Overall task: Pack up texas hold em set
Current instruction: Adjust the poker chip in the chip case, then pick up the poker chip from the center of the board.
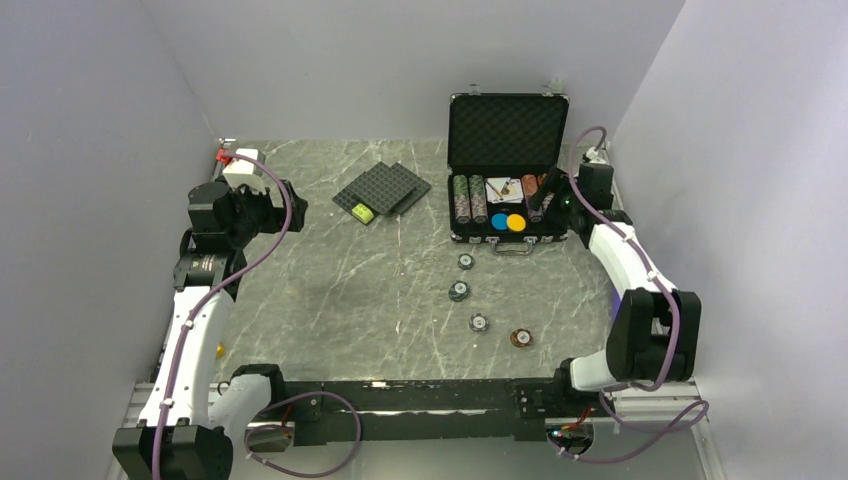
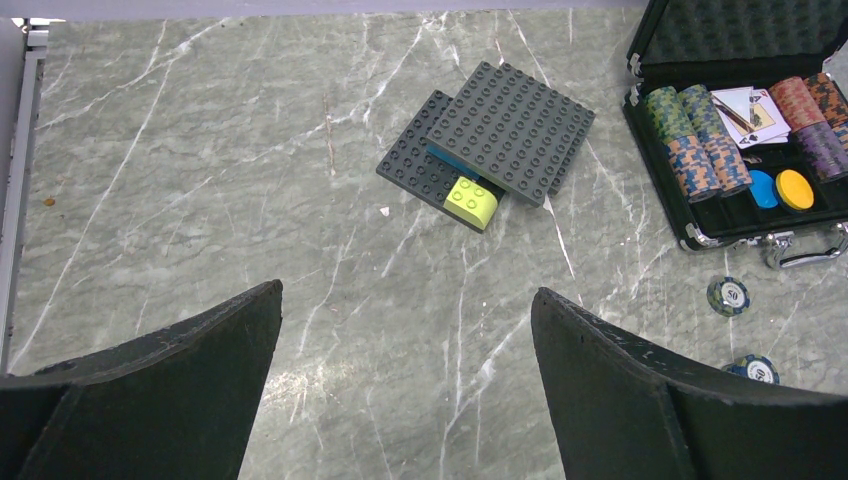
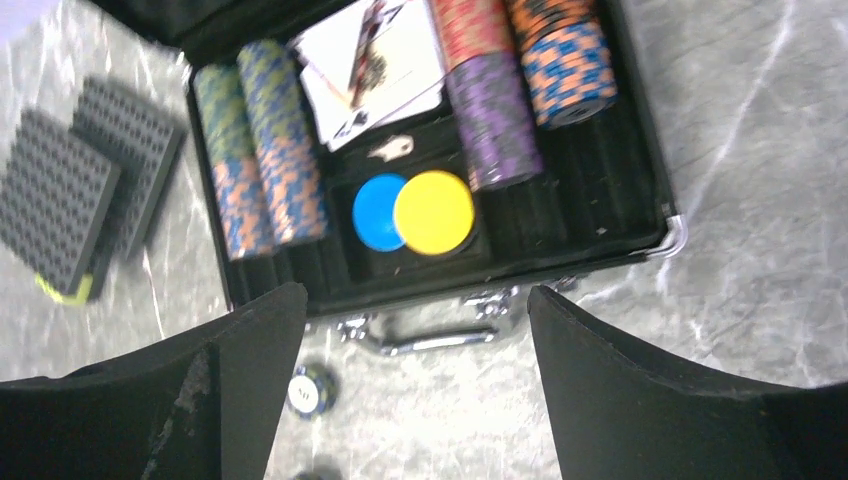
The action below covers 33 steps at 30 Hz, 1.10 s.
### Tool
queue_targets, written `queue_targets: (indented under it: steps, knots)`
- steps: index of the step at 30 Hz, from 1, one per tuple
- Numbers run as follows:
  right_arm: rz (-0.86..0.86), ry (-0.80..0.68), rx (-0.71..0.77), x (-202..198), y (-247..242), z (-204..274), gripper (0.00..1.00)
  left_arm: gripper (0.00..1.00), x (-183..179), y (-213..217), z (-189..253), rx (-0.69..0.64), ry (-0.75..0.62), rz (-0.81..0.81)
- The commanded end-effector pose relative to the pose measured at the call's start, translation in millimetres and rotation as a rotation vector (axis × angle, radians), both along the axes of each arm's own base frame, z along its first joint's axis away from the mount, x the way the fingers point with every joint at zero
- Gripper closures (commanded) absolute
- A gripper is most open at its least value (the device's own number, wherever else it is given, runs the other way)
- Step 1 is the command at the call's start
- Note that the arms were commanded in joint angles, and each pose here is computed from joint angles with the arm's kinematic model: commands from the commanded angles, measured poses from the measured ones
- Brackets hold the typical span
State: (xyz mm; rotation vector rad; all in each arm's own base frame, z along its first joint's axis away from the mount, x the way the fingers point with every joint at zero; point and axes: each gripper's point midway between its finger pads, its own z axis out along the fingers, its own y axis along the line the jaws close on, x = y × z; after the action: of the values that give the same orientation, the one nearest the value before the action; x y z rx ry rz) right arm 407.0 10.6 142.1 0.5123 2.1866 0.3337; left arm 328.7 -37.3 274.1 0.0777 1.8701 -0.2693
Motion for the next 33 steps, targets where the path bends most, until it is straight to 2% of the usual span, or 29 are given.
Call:
queue_targets:
  steps: [1,6,15,22,29,33]
  knots:
    - [0.160,0.049,-0.097,-28.2,35.2,1.1,0.14,0.02,0.0,-1.6,7.1,-0.011,-0.026,0.001]
    - [0.338,0.118,-0.183,-49.1,101.6,-10.6,0.16,0.02,0.6,-2.2,5.2,-0.015,-0.020,0.000]
    - [0.440,0.254,-0.306,-57.9,165.5,-60.6,0.20,0.02,1.5,-2.0,4.1,-0.015,-0.015,0.001]
    - [0.443,0.328,-0.381,-50.7,170.8,-88.6,0.23,0.02,1.9,-1.4,4.1,-0.012,-0.015,0.002]
    - [0.473,0.355,-0.376,-53.5,178.6,-101.0,0.27,0.02,1.8,-1.2,4.1,-0.012,-0.014,0.004]
    - [0.484,0.387,-0.381,-56.4,181.2,-110.5,0.33,0.02,1.8,-1.0,4.3,-0.010,-0.015,0.005]
